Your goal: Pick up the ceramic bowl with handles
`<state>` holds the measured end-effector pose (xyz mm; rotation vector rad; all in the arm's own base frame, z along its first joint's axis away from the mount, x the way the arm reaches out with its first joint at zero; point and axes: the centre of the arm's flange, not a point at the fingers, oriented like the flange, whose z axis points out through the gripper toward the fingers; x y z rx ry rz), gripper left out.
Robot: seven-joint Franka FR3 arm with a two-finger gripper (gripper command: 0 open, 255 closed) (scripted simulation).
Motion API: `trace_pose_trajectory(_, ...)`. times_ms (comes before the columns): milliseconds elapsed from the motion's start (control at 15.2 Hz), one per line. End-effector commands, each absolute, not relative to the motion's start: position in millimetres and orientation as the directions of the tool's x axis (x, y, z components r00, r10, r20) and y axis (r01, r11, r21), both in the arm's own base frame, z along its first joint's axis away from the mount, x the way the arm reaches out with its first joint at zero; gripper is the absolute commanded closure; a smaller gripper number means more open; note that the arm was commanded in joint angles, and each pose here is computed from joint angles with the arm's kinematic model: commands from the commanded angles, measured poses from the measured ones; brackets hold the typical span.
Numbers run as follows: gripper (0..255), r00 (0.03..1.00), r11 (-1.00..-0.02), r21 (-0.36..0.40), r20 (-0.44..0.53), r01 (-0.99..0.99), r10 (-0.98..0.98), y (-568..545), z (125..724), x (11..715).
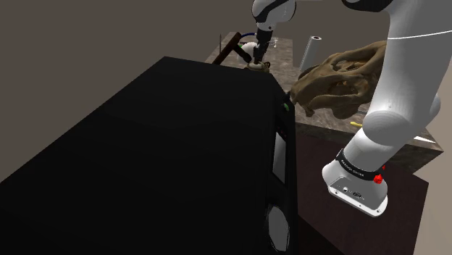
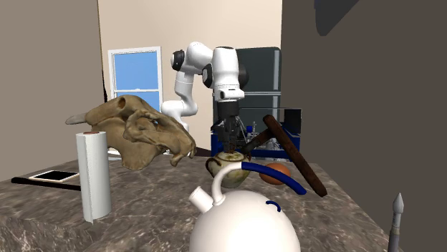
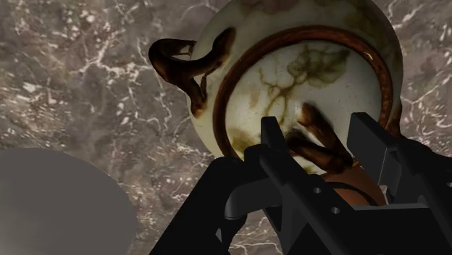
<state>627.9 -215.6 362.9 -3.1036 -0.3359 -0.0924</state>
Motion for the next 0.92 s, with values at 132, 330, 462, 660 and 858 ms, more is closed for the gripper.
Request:
trace_pose_trajectory(132,255,0.975,-0.977,-0.012,0.060,0.214,0.213,-216,362,628)
trace_pose_trajectory(330,255,0.975,-0.977,-0.012,0.060,0.214,0.213,-216,362,628)
trace_pose_trajectory(462,255,0.975,-0.977,-0.012,0.060,0.214,0.213,-216,373,628)
trace_pose_trajectory(660,255,0.975,-0.977,-0.012,0.060,0.214,0.213,-216,389,628)
trace_pose_trajectory(858,255,0.975,-0.977,-0.012,0.060,0.214,0.213,-216,404,628)
